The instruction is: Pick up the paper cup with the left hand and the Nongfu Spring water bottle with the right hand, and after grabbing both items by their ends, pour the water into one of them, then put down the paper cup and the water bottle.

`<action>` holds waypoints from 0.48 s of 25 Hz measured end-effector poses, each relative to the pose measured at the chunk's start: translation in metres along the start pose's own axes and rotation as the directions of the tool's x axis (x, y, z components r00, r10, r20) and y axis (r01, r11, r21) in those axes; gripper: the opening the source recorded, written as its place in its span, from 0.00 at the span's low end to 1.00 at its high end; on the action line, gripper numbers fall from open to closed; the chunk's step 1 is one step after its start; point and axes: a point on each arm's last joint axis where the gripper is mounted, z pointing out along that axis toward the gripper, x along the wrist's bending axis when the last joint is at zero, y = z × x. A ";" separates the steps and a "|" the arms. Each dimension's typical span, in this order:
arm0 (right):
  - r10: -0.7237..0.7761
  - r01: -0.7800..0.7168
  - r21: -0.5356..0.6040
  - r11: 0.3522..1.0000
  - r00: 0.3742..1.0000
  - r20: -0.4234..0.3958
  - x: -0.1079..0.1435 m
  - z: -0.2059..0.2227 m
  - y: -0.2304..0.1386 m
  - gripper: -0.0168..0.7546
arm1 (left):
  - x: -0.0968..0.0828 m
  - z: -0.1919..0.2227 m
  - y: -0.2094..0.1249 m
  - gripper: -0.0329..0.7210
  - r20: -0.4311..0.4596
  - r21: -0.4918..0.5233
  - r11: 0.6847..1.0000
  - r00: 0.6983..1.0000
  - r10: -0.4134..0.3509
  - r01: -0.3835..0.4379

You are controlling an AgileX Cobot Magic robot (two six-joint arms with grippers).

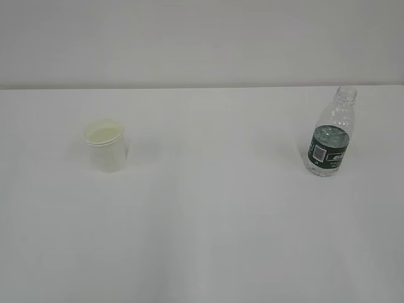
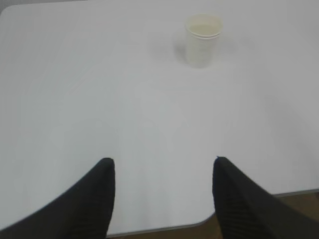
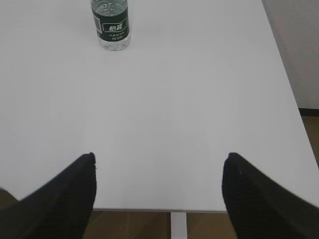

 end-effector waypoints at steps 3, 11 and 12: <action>0.021 -0.021 0.005 1.000 0.999 0.025 0.000 0.000 0.000 0.78 | 0.000 0.000 0.000 0.62 -0.042 -0.002 1.000 0.999 -0.022 0.022; 0.037 -0.035 -0.056 0.998 0.999 0.036 0.000 -0.008 -0.006 0.78 | -0.001 0.000 0.000 0.61 -0.097 -0.007 0.999 0.994 -0.053 0.052; 0.041 -0.038 -0.078 0.996 0.998 0.038 0.000 -0.011 -0.008 0.78 | -0.001 0.000 0.000 0.60 -0.097 -0.007 0.999 0.994 -0.053 0.052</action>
